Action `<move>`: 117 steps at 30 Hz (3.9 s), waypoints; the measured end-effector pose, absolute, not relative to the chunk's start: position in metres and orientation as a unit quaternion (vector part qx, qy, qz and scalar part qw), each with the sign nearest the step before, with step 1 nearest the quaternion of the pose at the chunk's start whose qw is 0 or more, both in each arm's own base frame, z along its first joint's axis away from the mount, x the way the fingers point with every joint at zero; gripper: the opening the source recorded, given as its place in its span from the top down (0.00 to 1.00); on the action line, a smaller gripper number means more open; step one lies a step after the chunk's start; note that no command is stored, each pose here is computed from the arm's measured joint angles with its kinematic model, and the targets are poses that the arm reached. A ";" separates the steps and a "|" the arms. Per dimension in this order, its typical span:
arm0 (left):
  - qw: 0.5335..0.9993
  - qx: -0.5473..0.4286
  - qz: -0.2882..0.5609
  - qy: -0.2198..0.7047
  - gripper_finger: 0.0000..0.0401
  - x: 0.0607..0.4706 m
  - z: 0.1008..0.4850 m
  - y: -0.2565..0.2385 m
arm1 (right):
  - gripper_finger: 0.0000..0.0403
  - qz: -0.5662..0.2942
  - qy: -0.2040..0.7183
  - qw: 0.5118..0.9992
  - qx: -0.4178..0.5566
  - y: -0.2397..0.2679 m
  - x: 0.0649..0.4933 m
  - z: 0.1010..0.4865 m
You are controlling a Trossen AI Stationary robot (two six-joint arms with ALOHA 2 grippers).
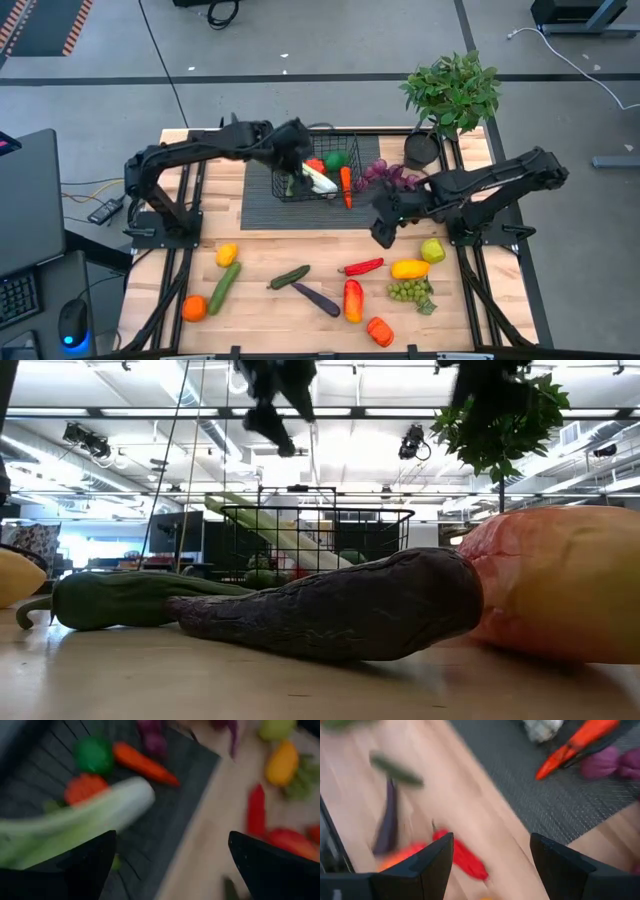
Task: Build produce basket
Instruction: Put the red chili pepper into the wire basket, then put the green chili pepper into the wire basket
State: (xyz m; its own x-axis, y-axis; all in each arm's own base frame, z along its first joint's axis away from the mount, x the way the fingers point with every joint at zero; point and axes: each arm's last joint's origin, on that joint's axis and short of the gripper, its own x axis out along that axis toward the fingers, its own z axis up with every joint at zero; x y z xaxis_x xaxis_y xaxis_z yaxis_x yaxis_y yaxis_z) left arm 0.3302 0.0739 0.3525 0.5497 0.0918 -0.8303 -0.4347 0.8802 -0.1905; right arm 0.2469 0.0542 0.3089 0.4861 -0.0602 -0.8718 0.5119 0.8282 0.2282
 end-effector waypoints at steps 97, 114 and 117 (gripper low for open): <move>0.806 -0.425 0.204 0.358 0.03 0.249 0.404 -0.130 | 0.98 -0.089 0.406 0.909 -0.014 -0.058 0.349 0.341; 0.813 -0.320 0.199 0.443 0.03 0.272 0.374 -0.105 | 0.56 -0.118 0.403 0.900 0.118 -0.124 0.328 0.343; 0.799 -0.286 0.179 0.497 0.03 0.273 0.348 -0.108 | 0.41 -0.128 0.422 0.884 0.156 -0.116 0.321 0.344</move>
